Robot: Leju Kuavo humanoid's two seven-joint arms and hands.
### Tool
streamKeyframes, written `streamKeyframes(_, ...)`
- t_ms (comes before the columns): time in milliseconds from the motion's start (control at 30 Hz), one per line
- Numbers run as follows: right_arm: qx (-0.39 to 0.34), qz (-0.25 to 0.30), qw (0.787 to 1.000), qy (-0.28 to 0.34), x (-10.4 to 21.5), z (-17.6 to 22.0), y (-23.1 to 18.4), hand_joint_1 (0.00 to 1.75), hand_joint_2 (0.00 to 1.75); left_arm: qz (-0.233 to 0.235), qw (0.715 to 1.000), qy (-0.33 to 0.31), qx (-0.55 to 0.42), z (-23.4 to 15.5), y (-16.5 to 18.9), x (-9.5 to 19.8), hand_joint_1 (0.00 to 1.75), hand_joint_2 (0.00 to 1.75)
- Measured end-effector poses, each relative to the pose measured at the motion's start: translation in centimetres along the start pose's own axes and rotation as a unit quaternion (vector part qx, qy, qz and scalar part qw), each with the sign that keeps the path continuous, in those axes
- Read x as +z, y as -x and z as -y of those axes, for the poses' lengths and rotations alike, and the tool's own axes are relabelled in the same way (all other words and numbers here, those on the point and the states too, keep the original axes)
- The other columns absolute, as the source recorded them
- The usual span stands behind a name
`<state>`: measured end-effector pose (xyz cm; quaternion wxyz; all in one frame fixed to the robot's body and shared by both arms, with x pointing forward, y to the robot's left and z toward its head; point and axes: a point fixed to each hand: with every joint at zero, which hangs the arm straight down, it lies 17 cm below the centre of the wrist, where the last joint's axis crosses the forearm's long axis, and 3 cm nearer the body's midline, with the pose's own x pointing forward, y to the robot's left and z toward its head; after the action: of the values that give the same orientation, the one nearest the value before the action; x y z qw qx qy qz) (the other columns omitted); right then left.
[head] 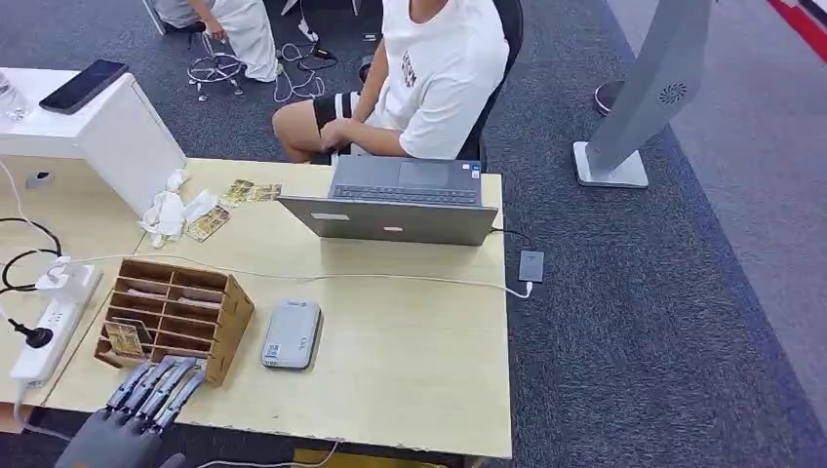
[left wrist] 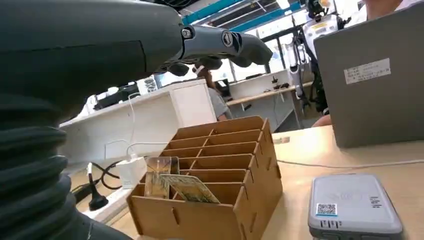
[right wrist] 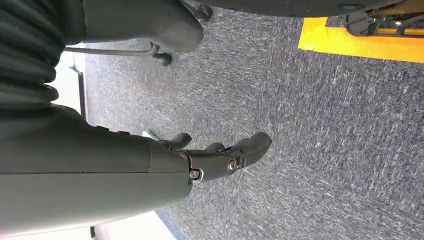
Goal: Pass the card to the sensor for recognition and then transmit it.
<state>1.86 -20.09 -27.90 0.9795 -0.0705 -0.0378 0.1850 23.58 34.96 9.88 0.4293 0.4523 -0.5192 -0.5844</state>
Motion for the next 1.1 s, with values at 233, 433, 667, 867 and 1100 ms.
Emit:
streamKeyframes(233, 0.008, 0.003, 1.000, 0.000, 0.0, 0.0, 0.0, 0.00, 1.75, -0.034, 0.999, 0.017, -0.003, 1.5, 1.8, 0.1, 0.00, 1.75)
streamKeyframes(433, 0.023, 0.009, 1.000, -0.010, 0.1, -0.4, -0.1, 0.00, 1.75, -0.024, 0.999, 0.011, -0.027, 2.2, 3.4, -1.8, 0.00, 1.75)
streamKeyframes(667, 0.036, 0.012, 0.999, -0.008, 0.0, -0.3, -0.1, 0.00, 1.75, -0.051, 0.997, -0.013, -0.048, 2.1, 6.3, -4.0, 0.00, 1.75)
streamKeyframes(867, 0.036, 0.014, 0.999, -0.011, 0.0, -0.3, -0.2, 0.00, 1.75, -0.077, 0.996, -0.019, -0.051, 2.2, 8.0, -4.7, 0.00, 1.75)
streamKeyframes(1100, 0.040, 0.015, 0.999, -0.013, 0.0, -0.2, -0.1, 0.00, 1.75, -0.088, 0.995, -0.023, -0.049, 2.5, 8.6, -5.7, 0.00, 1.75)
